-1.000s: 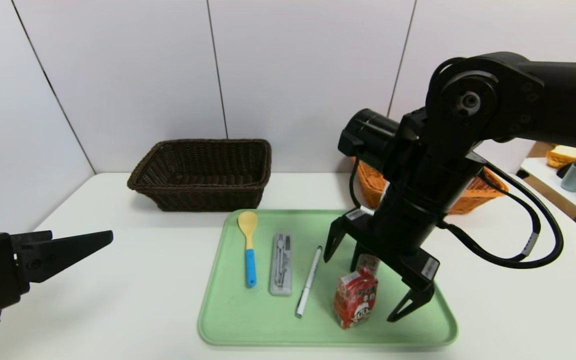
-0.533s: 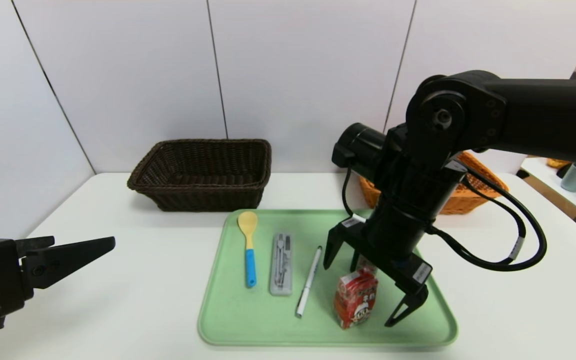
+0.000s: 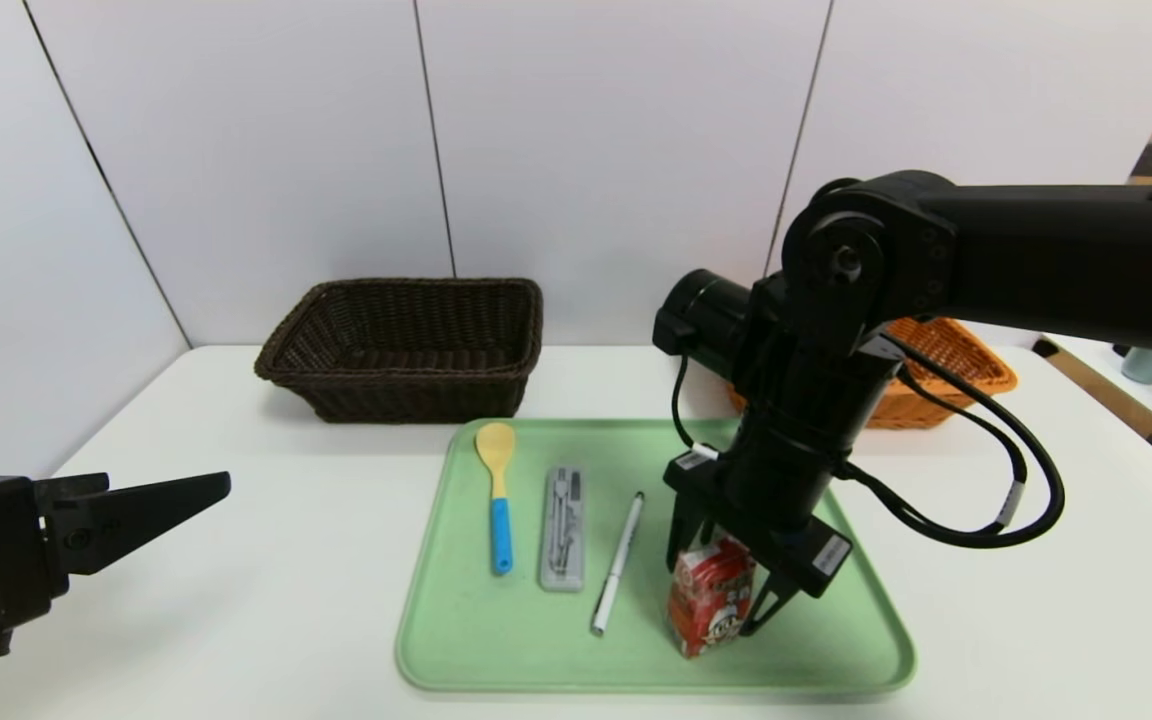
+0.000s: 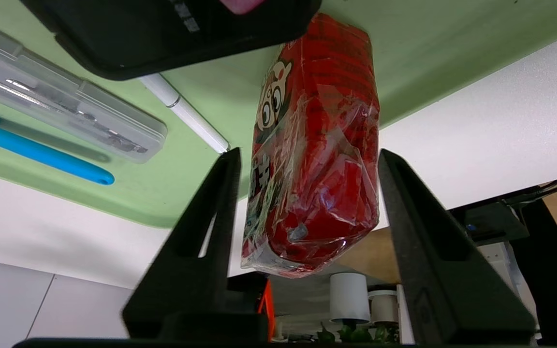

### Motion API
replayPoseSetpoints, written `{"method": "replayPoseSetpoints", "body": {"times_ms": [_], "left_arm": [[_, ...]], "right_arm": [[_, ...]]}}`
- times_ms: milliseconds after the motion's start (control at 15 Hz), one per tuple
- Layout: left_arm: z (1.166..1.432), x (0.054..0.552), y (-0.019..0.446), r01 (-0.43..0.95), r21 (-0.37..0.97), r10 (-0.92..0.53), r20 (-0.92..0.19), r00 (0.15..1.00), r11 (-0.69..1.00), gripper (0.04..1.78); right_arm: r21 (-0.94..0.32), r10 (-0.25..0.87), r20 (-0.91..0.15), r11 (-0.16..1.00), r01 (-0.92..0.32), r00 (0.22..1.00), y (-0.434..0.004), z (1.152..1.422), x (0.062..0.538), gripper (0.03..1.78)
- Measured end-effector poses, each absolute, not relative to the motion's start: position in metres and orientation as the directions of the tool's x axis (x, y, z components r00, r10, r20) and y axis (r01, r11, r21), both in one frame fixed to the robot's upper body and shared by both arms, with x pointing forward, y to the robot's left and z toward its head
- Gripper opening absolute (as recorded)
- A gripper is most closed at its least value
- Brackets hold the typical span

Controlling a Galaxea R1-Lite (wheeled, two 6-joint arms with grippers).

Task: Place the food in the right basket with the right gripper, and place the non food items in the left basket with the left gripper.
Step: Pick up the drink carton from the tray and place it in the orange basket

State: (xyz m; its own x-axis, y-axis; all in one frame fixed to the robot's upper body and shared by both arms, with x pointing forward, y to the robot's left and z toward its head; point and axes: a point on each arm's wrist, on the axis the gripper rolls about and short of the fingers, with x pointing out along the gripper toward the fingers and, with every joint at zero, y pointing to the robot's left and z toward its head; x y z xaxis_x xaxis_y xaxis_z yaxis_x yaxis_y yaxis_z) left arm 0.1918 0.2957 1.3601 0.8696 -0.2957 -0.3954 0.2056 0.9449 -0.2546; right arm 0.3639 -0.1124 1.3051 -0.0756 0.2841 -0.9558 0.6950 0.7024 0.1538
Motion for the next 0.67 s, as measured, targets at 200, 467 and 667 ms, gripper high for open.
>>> {"method": "replayPoseSetpoints", "body": {"times_ms": [200, 467, 667], "left_arm": [[1.360, 0.192, 0.295, 0.204, -0.254, -0.295, -0.398, 0.869, 0.945, 1.69], [1.359, 0.197, 0.294, 0.199, -0.263, -0.294, -0.399, 0.868, 0.944, 1.69], [1.357, 0.202, 0.292, 0.195, -0.280, -0.297, -0.392, 0.871, 0.940, 1.69]], "right_arm": [[0.154, 0.286, -0.955, 0.701, 0.697, -0.076, -0.113, 1.306, 0.364, 0.29], [0.167, 0.296, -0.953, 0.700, 0.695, -0.068, -0.117, 1.314, 0.357, 0.30], [0.199, 0.320, -0.946, 0.695, 0.691, -0.049, -0.124, 1.327, 0.349, 0.30]]}}
